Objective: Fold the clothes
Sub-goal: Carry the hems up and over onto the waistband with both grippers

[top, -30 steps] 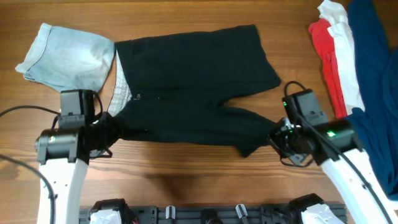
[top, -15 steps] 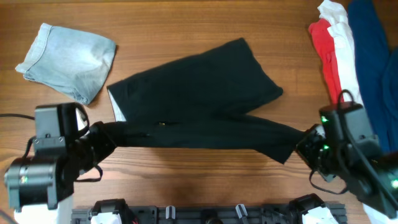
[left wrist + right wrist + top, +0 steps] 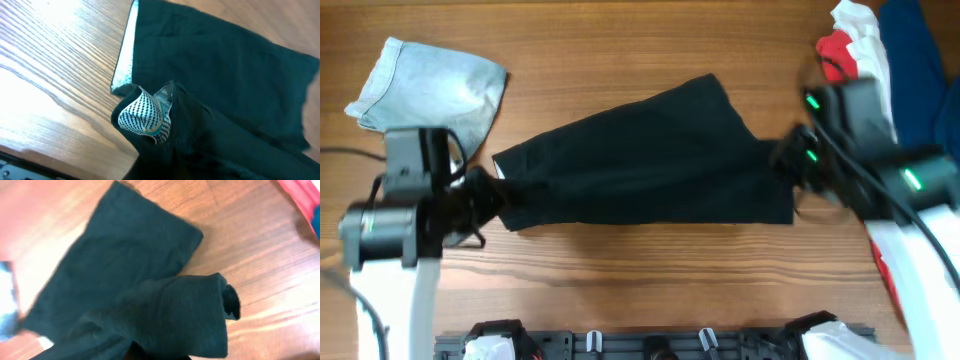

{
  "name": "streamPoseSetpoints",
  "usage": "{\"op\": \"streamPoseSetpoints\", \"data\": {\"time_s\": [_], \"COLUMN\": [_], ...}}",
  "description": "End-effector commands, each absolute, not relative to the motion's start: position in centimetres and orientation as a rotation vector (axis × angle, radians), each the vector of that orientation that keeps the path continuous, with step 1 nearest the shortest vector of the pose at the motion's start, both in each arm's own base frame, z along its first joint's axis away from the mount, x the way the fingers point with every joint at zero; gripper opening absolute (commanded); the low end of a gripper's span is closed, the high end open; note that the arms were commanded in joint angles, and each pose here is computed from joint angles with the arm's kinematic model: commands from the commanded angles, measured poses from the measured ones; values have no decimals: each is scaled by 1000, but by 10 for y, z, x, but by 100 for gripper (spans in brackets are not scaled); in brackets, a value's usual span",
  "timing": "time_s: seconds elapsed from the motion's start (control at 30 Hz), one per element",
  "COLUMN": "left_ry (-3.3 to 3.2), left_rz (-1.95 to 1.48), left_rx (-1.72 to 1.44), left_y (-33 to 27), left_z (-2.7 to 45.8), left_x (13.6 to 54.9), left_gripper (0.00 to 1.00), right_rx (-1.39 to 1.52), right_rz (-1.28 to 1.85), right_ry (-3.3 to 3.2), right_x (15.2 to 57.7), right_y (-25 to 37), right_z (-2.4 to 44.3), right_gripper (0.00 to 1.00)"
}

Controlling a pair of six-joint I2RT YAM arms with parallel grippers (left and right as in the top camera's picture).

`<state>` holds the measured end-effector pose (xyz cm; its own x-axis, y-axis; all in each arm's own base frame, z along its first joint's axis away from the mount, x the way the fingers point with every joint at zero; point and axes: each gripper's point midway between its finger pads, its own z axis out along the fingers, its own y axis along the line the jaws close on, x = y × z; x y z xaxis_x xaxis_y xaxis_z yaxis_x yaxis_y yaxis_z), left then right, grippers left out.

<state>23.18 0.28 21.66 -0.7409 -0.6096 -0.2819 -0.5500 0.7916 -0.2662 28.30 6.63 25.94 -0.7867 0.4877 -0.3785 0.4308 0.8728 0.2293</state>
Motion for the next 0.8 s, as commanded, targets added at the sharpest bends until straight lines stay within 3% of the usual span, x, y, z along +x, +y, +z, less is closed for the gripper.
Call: {"op": "streamPoseSetpoints", "data": {"time_s": [0.0,0.33,0.77], "left_ry": [2611,2712,2694], "left_rz": [15,61,91], "left_rx": [-959,-1055,-1059], "left_y": [38,41,49], "left_z": [201,143,103], "left_x": [252,297,339], "left_gripper": [4,4,4], "right_rx": [654,407,388], "right_rz": [-90,-93,-125], "right_ry": [2608,2576,2634], "right_x": [323,413,437], "right_y": [33,43,48], "right_z": [234,190,143], "right_gripper": [4,4,4]}}
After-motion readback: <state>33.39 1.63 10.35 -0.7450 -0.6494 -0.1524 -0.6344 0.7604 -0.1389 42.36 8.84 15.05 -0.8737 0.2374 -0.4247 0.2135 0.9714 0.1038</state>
